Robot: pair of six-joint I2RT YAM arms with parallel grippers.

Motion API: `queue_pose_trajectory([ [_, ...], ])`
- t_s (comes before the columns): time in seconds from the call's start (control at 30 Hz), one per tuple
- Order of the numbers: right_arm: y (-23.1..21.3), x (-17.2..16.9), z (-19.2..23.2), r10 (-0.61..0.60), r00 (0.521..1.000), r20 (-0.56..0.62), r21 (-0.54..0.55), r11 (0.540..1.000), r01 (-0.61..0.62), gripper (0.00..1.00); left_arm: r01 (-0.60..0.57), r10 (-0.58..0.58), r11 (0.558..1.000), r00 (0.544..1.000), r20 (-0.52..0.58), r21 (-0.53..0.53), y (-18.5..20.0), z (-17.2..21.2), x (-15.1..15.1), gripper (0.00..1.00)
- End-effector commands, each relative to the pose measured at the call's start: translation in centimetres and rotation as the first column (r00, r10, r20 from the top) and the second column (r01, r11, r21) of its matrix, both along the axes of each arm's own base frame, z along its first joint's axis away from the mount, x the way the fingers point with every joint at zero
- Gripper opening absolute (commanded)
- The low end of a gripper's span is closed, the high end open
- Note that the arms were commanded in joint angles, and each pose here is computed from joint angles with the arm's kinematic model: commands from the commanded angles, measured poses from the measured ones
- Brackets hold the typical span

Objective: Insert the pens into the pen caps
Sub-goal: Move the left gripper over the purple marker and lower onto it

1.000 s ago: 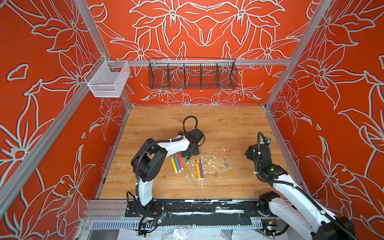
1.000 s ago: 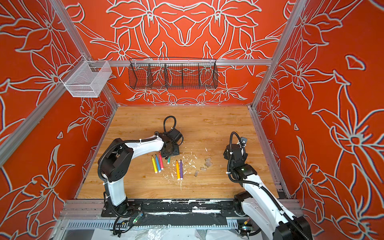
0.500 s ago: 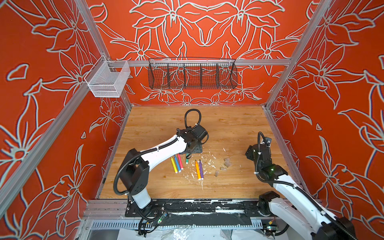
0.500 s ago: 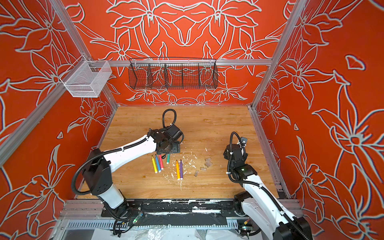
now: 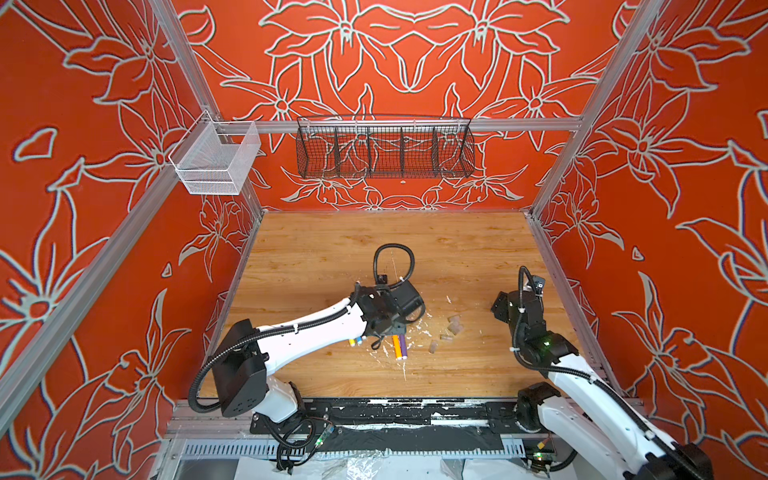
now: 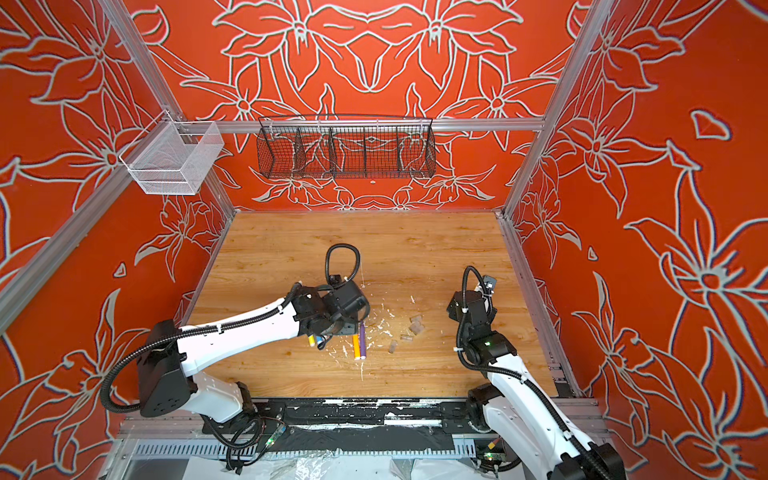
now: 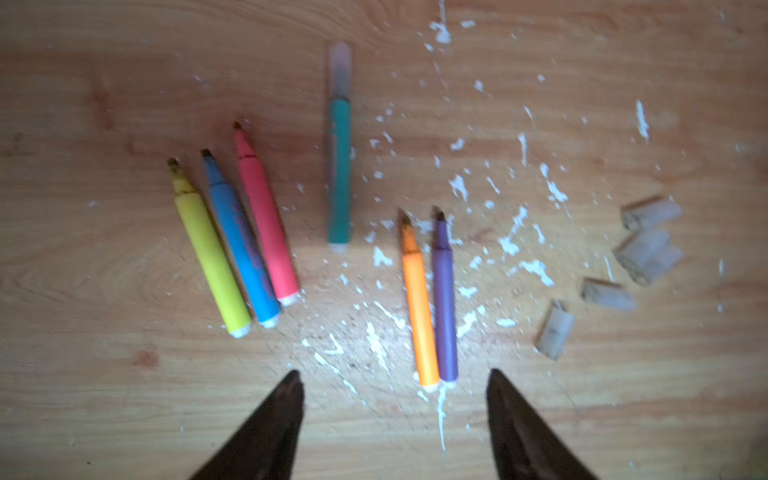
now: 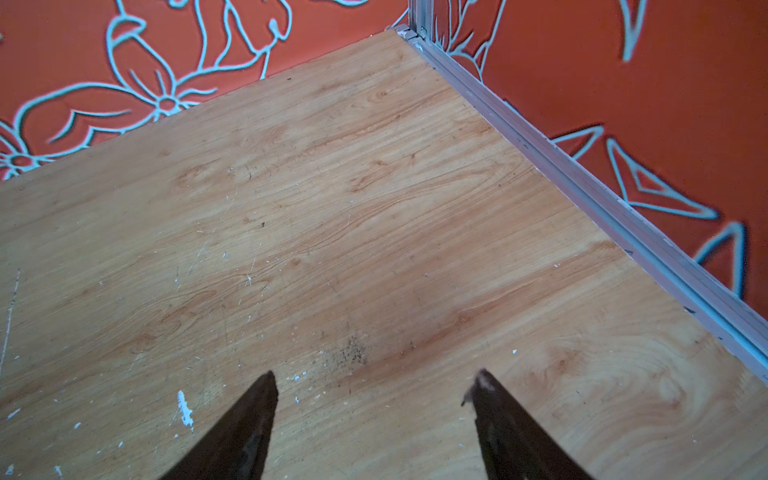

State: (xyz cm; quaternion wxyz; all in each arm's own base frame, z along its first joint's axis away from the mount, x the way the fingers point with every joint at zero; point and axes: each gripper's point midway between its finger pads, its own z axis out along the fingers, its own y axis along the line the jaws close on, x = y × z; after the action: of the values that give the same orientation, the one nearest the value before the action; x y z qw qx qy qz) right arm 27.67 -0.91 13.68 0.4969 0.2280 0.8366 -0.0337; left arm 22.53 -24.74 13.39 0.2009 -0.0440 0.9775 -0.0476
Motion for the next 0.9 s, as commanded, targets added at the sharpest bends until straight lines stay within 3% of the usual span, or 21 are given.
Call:
queue_pose_trajectory([
  [0.0,0.0,0.0,-0.3,0.003,1.000,0.003,0.006,1.000,-0.003,0.76,-0.099,0.102,0.992,0.994,-0.033,0.080,0.0,-1.1,-0.6,0.54],
  [0.13,0.0,0.0,-0.3,0.003,1.000,-0.001,0.006,1.000,-0.003,0.76,-0.073,0.081,0.990,0.995,-0.062,0.119,-2.5,-3.0,-1.4,0.53],
  [0.3,0.1,0.0,-0.3,0.007,1.000,0.003,0.008,1.000,-0.007,0.75,-0.064,0.081,0.988,0.989,-0.121,0.141,-4.6,-5.9,-2.0,0.45],
  [0.87,0.1,0.1,-0.4,0.007,1.000,-0.007,0.005,1.000,-0.007,0.76,-0.048,0.081,0.983,0.979,-0.186,0.175,-5.2,-10.5,-1.8,0.33],
])
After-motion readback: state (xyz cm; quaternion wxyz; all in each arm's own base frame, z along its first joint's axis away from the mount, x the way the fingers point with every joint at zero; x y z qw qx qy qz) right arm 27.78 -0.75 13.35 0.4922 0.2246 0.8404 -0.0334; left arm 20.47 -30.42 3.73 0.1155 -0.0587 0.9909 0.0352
